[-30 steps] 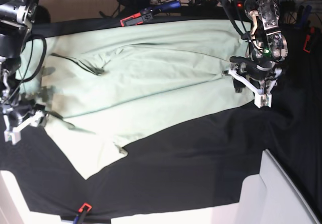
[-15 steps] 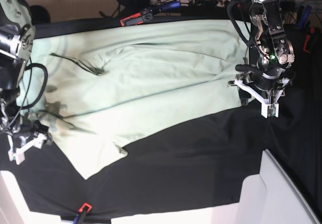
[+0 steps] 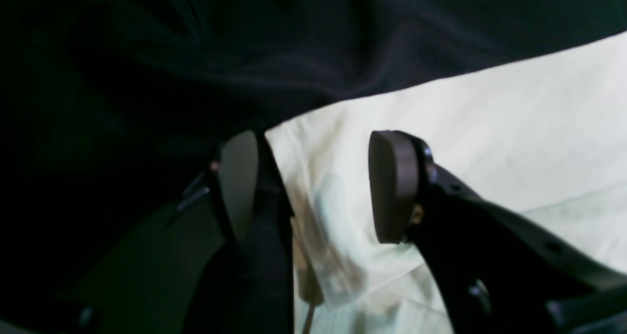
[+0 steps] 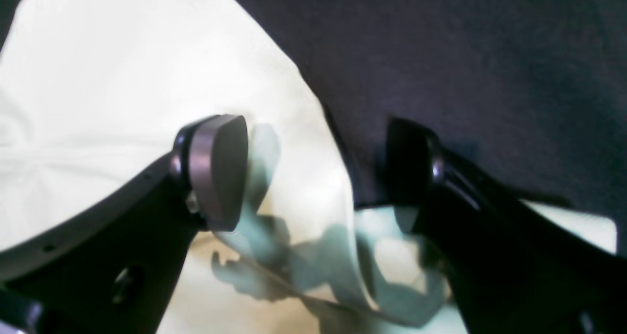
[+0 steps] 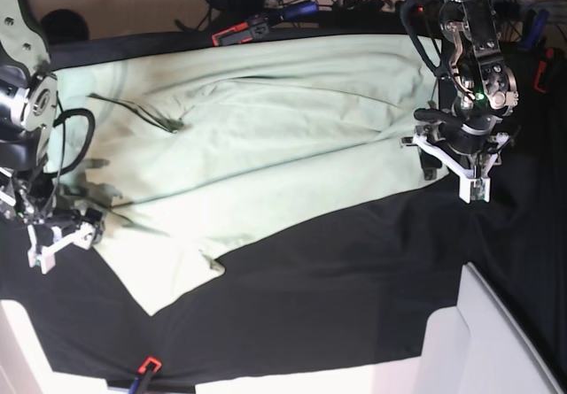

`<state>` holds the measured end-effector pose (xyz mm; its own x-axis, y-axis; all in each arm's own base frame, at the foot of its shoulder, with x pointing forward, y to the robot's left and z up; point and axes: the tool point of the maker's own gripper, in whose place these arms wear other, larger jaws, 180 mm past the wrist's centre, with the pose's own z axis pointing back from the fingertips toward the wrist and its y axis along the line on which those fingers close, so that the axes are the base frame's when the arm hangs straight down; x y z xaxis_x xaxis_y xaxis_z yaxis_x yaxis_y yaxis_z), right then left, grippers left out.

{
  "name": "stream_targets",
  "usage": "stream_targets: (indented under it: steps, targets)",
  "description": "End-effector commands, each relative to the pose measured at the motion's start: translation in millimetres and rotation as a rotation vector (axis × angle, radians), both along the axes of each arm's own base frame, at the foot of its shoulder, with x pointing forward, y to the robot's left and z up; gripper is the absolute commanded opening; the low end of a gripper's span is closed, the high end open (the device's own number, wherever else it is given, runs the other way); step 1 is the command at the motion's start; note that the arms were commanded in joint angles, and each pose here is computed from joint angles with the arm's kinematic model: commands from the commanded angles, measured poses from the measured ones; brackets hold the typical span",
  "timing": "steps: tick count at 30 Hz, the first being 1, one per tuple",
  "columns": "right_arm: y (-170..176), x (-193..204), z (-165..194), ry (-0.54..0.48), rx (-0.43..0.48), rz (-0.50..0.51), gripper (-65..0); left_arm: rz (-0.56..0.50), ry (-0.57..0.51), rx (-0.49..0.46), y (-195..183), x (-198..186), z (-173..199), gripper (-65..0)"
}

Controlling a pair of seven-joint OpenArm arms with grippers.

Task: Fold the T-shirt properly
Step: 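Open the right gripper and regrasp the shirt edge beside it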

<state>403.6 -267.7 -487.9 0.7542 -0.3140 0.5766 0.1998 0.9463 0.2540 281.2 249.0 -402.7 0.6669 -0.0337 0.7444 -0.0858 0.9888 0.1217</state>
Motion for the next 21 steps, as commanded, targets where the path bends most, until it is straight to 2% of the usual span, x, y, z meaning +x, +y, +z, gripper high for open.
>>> stream_targets:
  steps: [1,13,16,21]
  targets:
    - [-9.5,18.9,19.2,-0.059,-0.017,-0.006,-22.3,-0.005,-0.044,0.015,3.9,8.3,12.8,-29.2]
    - [-4.5,18.9,17.6,-0.055,-0.009,0.002,-24.1,-0.006,-0.043,0.019,5.4,7.8,12.9,-29.2]
    - [-4.2,18.4,17.0,-0.052,-0.008,0.002,-34.5,-0.006,-0.043,0.019,5.4,7.8,12.9,-29.2]
    - [-4.2,18.4,17.0,-0.052,-0.008,0.002,-62.7,-0.004,-0.043,0.019,6.0,8.1,12.9,-28.6]
